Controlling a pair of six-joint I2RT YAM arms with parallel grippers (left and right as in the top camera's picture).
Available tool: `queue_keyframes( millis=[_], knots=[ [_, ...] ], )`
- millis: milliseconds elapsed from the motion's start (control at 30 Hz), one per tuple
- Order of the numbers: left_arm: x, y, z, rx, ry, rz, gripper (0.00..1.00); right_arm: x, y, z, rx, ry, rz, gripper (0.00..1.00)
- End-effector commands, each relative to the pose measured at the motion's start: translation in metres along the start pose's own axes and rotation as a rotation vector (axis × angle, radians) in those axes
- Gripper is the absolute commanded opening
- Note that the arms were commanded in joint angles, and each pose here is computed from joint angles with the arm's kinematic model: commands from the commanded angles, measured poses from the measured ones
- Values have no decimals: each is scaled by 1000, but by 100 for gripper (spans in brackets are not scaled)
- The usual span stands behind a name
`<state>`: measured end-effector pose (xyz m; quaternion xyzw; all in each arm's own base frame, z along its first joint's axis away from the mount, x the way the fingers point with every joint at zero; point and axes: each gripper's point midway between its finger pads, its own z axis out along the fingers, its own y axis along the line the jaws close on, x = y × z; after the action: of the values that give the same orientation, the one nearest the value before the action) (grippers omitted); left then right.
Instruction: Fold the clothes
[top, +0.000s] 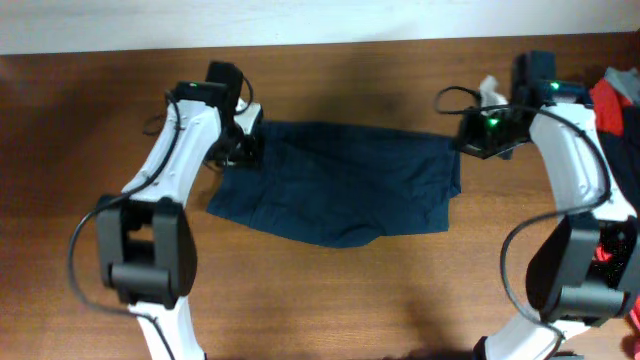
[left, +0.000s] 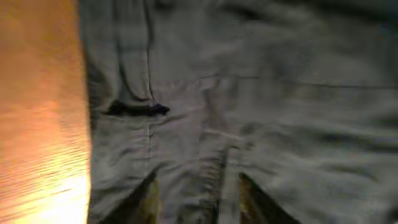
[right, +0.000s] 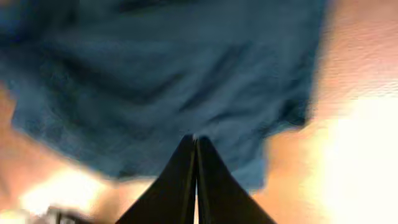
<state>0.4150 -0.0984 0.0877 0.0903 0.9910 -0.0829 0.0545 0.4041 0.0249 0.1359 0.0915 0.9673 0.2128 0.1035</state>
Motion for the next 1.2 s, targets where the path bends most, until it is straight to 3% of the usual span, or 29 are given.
queue_keyframes(
  millis=[0,133,200,333,533,633,667,767,1067,1167],
  knots=[
    [-9,9,-40,-9,-95,-67,48,25,47,10,-74,81,-161,5],
    [7,32,-30,9,-44,-221,57,50,86,35,-88,138,-283,5],
    [21,37,-19,68,2,-279,59,56,101,49,-79,131,-343,15],
    [50,40,4,172,87,-355,61,62,107,73,-34,141,-332,19],
    [73,46,35,220,115,-404,84,76,101,110,-14,230,-323,18],
    [76,48,47,230,100,-404,87,79,94,126,-6,263,-288,17],
    [76,48,50,230,93,-403,93,80,93,129,-5,269,-285,17],
    [74,50,59,228,65,-401,99,82,88,139,1,292,-275,17],
    [57,83,59,218,-53,-440,99,91,76,155,23,346,-236,17],
    [42,79,46,368,-150,-318,99,93,75,156,29,353,-234,17]
  ],
)
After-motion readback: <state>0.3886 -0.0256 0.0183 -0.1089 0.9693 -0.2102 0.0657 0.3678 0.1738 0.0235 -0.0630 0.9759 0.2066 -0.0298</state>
